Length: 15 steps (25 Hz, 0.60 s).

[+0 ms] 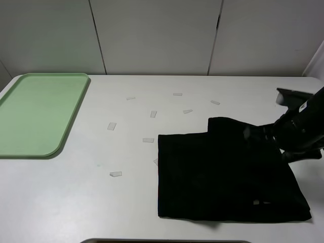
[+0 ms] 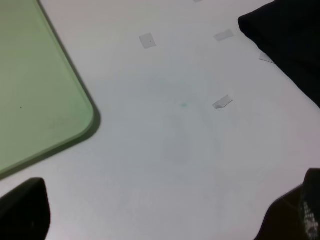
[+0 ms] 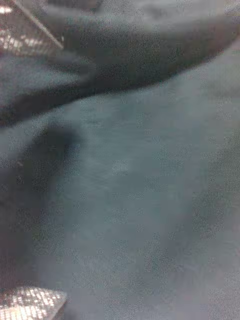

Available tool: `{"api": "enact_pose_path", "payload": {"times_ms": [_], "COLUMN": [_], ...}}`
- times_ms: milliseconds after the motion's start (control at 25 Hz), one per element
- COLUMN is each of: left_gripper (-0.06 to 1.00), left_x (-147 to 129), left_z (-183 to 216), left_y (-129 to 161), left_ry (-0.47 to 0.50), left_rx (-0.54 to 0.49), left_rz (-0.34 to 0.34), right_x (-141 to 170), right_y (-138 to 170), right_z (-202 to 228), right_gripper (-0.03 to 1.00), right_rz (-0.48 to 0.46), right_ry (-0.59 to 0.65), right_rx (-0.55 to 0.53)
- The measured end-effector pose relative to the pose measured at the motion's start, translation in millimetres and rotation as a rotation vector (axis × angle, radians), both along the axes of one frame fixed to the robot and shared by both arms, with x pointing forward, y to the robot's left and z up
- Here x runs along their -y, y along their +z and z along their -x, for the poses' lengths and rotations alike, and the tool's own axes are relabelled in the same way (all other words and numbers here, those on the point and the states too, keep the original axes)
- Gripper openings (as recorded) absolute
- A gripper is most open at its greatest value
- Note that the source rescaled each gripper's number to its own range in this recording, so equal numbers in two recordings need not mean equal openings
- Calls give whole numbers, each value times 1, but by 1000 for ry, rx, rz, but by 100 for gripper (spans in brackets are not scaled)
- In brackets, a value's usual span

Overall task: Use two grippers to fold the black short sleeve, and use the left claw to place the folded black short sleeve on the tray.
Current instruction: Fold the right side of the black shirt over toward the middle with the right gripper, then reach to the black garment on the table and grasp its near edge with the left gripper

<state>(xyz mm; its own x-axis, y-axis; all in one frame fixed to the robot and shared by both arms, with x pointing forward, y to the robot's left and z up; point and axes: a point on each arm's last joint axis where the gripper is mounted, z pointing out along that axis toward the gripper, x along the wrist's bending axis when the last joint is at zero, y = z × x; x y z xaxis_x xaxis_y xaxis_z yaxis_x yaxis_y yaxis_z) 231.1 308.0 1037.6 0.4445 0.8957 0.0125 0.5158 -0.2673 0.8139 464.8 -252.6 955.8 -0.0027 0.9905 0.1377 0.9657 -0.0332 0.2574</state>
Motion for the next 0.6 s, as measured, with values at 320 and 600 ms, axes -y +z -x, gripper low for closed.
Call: {"api": "enact_pose_path", "payload": {"times_ms": [320, 600], "left_gripper": [100, 100], "left_x": [0, 0], "left_z": [0, 0], "left_y": [0, 0], "left_ry": [0, 0], "left_rx": [0, 0], "left_rz": [0, 0], "right_x": [12, 29], "right_y": [91, 151], "right_z": [34, 125], "right_gripper": [100, 100], "right_rz": [49, -3], "right_ry": [61, 3], "right_rx": [411, 721]}}
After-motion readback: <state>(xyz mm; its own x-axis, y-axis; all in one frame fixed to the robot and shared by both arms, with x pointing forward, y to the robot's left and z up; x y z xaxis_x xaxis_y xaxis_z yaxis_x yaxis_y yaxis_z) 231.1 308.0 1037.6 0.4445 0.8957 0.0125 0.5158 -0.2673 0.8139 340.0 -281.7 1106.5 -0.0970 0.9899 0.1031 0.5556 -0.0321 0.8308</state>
